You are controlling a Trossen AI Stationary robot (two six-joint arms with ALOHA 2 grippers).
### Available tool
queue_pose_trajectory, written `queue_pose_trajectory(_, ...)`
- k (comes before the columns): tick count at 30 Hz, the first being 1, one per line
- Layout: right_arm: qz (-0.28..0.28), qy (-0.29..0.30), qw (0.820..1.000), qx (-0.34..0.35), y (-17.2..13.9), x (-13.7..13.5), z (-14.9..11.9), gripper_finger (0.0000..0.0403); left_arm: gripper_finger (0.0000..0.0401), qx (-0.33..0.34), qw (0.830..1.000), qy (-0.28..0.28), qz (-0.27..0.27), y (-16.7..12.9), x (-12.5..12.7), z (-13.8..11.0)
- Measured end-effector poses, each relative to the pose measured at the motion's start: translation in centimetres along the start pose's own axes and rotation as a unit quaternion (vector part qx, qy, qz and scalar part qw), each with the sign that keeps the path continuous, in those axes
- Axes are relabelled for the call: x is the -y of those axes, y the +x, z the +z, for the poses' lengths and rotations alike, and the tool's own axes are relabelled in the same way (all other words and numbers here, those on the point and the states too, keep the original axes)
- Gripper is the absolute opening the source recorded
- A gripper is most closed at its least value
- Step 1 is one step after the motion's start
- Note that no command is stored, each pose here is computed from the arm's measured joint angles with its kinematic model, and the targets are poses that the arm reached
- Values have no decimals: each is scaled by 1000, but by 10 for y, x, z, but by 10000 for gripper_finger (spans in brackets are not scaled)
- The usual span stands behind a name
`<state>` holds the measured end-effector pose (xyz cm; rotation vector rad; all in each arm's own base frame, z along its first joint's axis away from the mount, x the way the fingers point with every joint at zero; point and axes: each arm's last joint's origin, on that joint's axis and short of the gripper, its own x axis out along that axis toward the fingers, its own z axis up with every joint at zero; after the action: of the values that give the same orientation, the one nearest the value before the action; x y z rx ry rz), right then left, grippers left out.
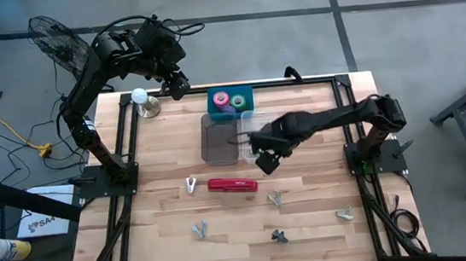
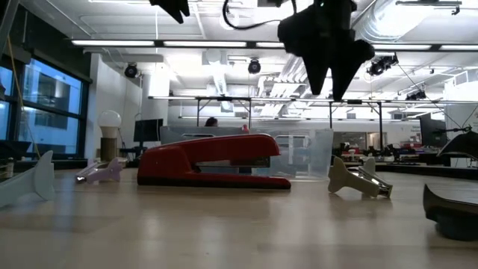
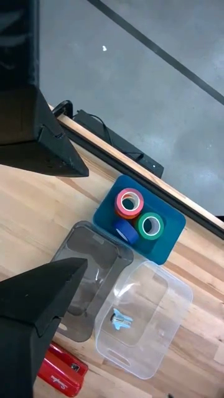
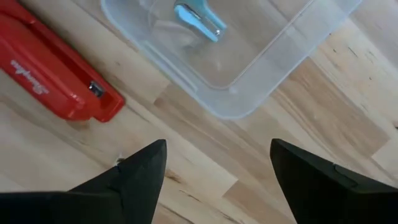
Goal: Pick and place Stapler, Stapler remover, tape
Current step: Put the left gray staple remover into the transparent bin
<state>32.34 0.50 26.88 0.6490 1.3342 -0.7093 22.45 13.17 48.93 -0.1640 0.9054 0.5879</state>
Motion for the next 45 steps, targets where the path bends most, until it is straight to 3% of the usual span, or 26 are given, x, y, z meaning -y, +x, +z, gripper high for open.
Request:
queue_pose_trajectory(8, 3, 26, 1000, 15, 3, -20, -27, 279, 220, 0, 1000, 0, 0, 0, 0, 0)
queue_pose_trajectory(19, 46, 134, 990, -20, 42, -41, -72, 279, 220, 0, 1000, 3, -1, 0, 0, 0)
queue_pose_trajectory(32, 110, 118, 985, -60, 91, -41, -103, 283, 220, 0, 1000, 22, 1, 0, 0, 0)
queue_pose_trajectory(36, 144, 120, 981, -50, 96, -45, -102, 297, 220, 0, 1000, 29, 1, 0, 0, 0)
queue_pose_trajectory(45, 144, 108, 983, -32, 98, -44, -102, 305, 220, 0, 1000, 29, 1, 0, 0, 0)
